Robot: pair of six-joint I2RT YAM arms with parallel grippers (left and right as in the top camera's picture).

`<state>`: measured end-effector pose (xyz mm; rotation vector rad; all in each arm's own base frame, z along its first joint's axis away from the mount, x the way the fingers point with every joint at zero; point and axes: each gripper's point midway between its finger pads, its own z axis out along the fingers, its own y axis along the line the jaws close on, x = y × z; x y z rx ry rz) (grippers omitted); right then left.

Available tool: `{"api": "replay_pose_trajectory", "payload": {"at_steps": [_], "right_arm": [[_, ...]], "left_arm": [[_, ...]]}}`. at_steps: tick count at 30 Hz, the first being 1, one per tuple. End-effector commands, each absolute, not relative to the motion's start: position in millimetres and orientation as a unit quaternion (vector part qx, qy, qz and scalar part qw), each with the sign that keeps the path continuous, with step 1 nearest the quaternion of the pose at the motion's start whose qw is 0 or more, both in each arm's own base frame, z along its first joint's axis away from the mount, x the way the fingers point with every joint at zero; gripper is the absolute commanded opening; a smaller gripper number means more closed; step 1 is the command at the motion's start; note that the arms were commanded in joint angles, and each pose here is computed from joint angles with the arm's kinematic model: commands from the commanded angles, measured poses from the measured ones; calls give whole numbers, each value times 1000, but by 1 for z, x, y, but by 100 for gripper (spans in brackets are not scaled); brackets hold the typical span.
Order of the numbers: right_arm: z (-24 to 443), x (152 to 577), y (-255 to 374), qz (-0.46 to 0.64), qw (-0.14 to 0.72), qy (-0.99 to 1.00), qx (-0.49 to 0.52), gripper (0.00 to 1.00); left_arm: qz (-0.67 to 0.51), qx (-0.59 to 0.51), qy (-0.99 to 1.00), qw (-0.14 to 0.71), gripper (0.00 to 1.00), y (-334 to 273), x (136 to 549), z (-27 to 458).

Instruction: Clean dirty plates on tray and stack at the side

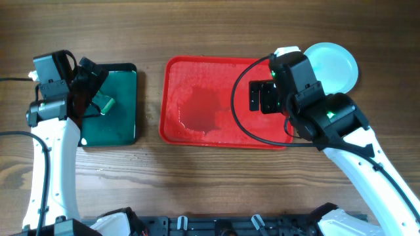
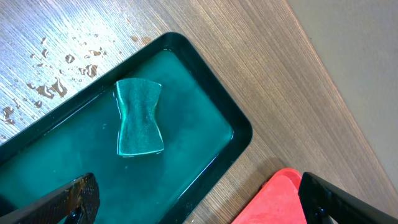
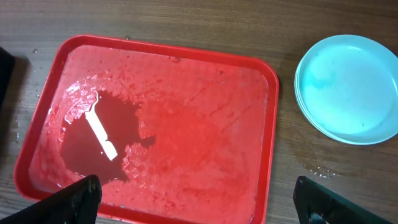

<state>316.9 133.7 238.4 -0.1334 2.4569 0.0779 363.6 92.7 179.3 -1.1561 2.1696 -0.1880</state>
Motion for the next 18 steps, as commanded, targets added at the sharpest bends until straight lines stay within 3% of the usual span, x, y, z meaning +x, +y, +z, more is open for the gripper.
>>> {"api": "replay_pose_trajectory", "payload": {"at_steps": [1,9,18], "right_arm": [[242,317,129,18,341,938,-54,99],[273,329,127,50,397,911,-98,100],[271,318,74,88,453,887,-32,100]], "left_arm": [[-73,-440,831,333,100,93,364,180],[-73,-440,831,333,100,93,364,180],[-73,-440,831,333,100,93,364,180]]}}
